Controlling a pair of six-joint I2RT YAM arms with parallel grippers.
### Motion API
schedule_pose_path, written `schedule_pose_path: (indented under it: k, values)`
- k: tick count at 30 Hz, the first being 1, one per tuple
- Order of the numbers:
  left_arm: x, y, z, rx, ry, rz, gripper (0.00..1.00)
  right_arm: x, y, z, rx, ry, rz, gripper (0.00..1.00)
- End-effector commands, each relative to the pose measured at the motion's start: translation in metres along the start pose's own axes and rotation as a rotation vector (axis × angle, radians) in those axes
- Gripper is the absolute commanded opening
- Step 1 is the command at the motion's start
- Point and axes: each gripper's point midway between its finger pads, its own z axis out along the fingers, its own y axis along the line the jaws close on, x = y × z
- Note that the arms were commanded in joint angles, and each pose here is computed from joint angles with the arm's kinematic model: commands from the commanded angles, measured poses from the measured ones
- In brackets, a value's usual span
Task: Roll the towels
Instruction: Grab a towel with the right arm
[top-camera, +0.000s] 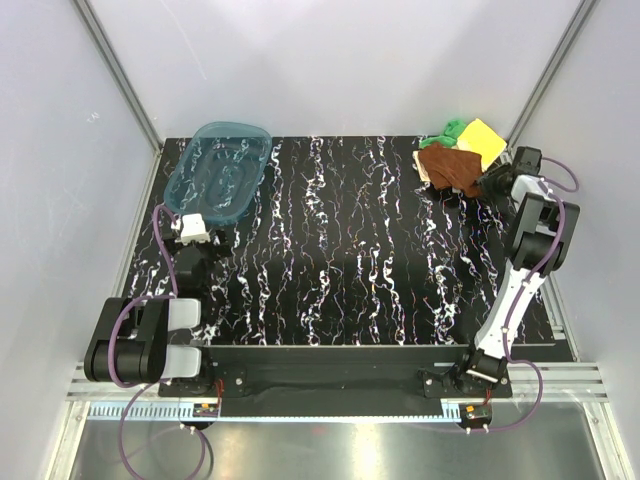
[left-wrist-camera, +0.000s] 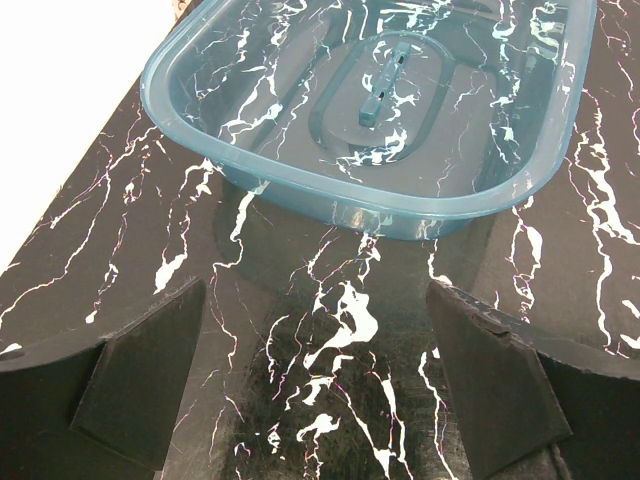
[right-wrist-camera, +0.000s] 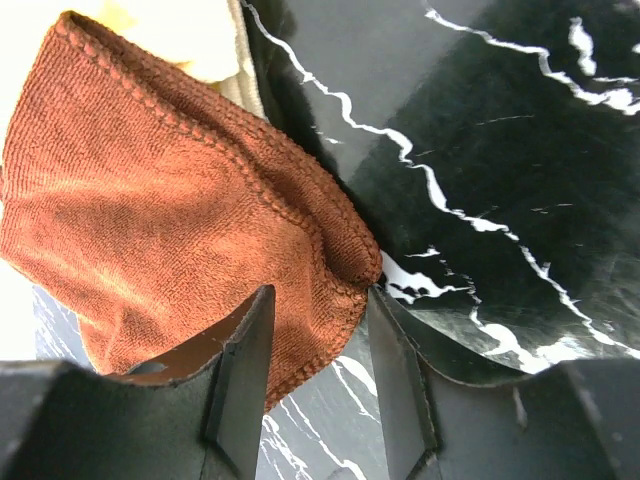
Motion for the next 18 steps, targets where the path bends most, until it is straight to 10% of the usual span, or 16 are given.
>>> schedule_pose_path:
  k: [1,10,18]
  values:
    - [-0.028,0.000,0.007,-0.002,-0.089,-0.016,0.99,-0.001,0.006,0.000,0.003,0.007,-0.010,0.50]
    - [-0.028,0.000,0.006,-0.002,-0.091,-0.018,0.99,0.002,0.003,-0.011,0.011,-0.003,-0.029,0.42]
    - [-0.028,0.000,0.007,-0.002,-0.091,-0.018,0.99,0.013,-0.005,-0.005,0.010,0.023,-0.022,0.10]
